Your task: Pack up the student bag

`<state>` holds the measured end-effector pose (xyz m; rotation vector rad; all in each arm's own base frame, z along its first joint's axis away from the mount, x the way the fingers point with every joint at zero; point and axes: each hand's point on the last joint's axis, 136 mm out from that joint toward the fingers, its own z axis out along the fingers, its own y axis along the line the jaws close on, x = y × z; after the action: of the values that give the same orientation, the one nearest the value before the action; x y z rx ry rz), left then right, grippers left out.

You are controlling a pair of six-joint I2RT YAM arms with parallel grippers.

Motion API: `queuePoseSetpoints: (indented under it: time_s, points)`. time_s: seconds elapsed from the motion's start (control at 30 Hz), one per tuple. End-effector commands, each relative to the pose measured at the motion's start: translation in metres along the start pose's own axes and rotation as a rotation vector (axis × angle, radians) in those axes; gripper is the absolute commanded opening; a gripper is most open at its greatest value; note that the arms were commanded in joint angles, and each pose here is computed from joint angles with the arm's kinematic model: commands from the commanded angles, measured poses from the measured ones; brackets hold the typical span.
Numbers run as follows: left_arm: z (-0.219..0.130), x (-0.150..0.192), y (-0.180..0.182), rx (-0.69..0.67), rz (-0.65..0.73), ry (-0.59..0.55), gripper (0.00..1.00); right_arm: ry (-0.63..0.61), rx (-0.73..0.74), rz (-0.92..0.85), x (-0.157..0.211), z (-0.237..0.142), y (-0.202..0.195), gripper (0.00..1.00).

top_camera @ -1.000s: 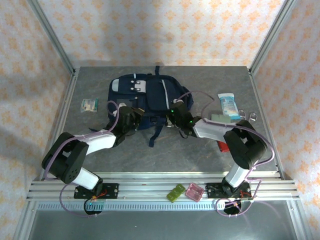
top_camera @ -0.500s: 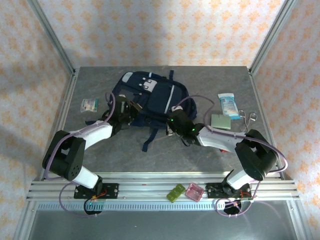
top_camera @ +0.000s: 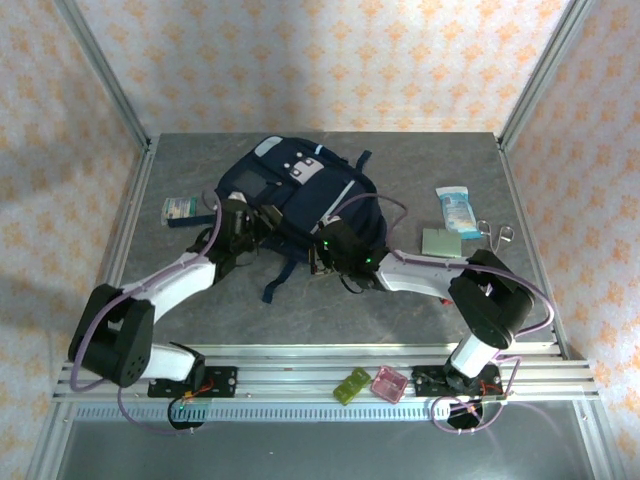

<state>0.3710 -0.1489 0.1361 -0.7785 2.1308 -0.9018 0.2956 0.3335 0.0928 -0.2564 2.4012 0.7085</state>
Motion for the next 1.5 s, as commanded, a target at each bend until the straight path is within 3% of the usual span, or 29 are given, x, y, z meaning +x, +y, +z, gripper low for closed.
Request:
queuePoseSetpoints:
  time_s: [0.0,0.23,0.4,0.47,0.53,0.57,0.8,1.2,1.33,1.47]
  points:
    - [-0.002,0.021,-0.008,0.03,-0.008,0.003,0.5,-0.082,-0.079,0.002,-0.028,-0.003,0.025,0.0]
    - [0.021,0.041,-0.026,0.041,0.019,0.015,0.52,-0.08,-0.089,-0.002,-0.028,-0.003,0.026,0.0]
    - [0.042,0.042,-0.015,-0.04,0.055,0.008,0.48,-0.074,-0.088,0.0,-0.026,-0.005,0.027,0.0]
    - [0.048,0.043,-0.011,-0.047,0.041,0.011,0.36,-0.072,-0.089,-0.002,-0.025,-0.006,0.026,0.0]
    - [0.054,0.044,-0.01,-0.047,0.042,0.012,0.09,-0.061,-0.079,-0.003,-0.023,-0.006,0.024,0.0]
    - [0.055,0.043,-0.011,-0.048,0.046,0.013,0.0,-0.058,-0.076,-0.004,-0.023,-0.007,0.024,0.0]
    - [0.047,0.035,-0.016,-0.034,0.07,0.004,0.0,-0.006,0.06,-0.001,-0.014,-0.018,-0.01,0.0]
    - [0.026,0.012,-0.017,-0.01,0.119,-0.011,0.0,-0.007,0.389,0.09,-0.009,-0.065,-0.145,0.0]
    - [0.028,0.013,-0.029,0.024,0.143,0.005,0.0,-0.016,0.362,0.092,-0.009,-0.065,-0.141,0.0]
    - [0.029,0.017,-0.043,0.071,0.139,0.043,0.0,-0.043,0.25,0.091,-0.017,-0.067,-0.109,0.0]
